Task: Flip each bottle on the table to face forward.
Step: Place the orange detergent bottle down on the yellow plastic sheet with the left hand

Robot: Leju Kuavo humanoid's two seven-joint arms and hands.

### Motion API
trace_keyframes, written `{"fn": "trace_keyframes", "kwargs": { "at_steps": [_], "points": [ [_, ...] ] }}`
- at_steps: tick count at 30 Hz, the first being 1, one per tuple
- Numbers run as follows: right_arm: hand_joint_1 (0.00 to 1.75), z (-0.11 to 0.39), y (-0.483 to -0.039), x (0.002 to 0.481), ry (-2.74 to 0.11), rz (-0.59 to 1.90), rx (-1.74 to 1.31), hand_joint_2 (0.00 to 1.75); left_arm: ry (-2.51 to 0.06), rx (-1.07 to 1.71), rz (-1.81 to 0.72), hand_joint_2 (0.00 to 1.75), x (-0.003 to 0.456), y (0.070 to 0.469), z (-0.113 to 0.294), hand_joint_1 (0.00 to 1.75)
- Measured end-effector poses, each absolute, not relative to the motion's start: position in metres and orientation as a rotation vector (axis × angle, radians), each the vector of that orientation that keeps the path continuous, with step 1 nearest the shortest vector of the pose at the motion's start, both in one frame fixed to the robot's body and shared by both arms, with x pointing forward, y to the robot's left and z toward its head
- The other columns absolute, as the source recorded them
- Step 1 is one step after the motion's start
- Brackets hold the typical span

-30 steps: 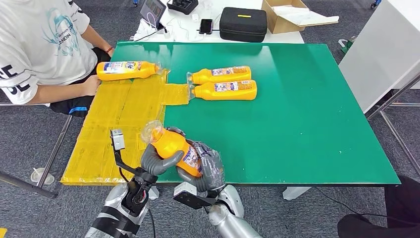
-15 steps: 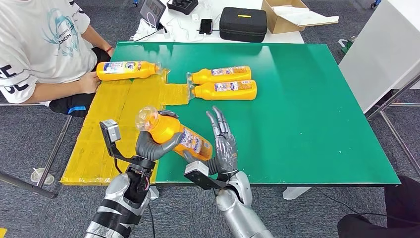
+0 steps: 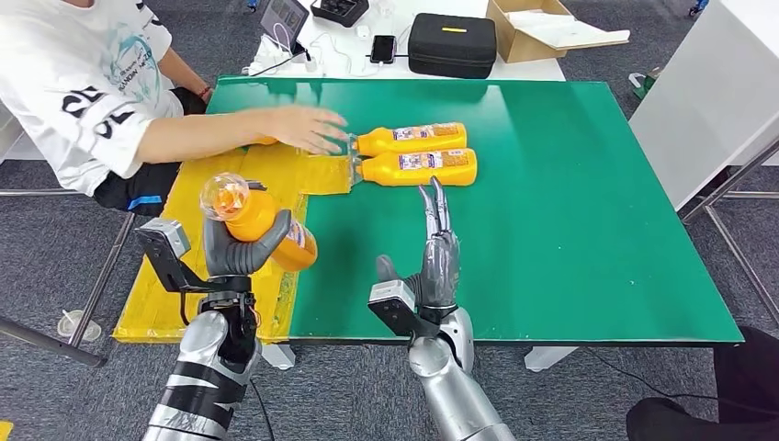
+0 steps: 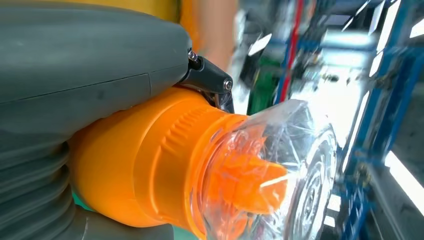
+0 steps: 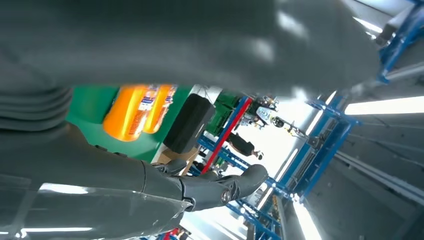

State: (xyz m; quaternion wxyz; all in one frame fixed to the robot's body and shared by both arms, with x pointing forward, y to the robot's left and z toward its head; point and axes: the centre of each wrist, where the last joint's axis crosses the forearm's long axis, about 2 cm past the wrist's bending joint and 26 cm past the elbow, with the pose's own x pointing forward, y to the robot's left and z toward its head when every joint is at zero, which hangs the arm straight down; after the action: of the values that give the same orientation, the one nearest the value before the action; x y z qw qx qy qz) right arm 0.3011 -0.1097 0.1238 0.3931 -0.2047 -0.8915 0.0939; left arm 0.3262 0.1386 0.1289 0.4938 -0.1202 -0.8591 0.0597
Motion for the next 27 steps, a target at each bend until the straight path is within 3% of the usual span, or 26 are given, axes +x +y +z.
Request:
{"fn": "trace_keyframes", "kwargs": {
  "at_steps": [5, 8, 11, 17, 27],
  "points": [
    [0.0, 0.14, -0.1, 0.3, -2.32, 0.152, -0.452, 0.0, -2.263, 0.376, -0.137, 1.75, 0.344, 0.159, 0.141, 1.75],
    [0.0, 0.152, -0.093, 0.299, -2.356, 0.1, -0.395, 0.0, -2.327, 0.735, -0.518, 1.75, 0.364, 0.173, 0.147, 1.75],
    [0.0, 0.163, -0.087, 0.297, -2.387, 0.058, -0.346, 0.0, -2.281, 0.903, -0.894, 1.75, 0.377, 0.186, 0.142, 1.75],
    [0.0, 0.172, -0.082, 0.294, -2.417, 0.027, -0.297, 0.0, -2.127, 0.907, -1.09, 1.75, 0.388, 0.202, 0.126, 1.75],
    [0.0, 0.165, -0.075, 0.284, -2.385, 0.005, -0.205, 0.0, -1.743, 0.652, -1.44, 1.75, 0.387, 0.242, 0.086, 1.75]
  ]
}}
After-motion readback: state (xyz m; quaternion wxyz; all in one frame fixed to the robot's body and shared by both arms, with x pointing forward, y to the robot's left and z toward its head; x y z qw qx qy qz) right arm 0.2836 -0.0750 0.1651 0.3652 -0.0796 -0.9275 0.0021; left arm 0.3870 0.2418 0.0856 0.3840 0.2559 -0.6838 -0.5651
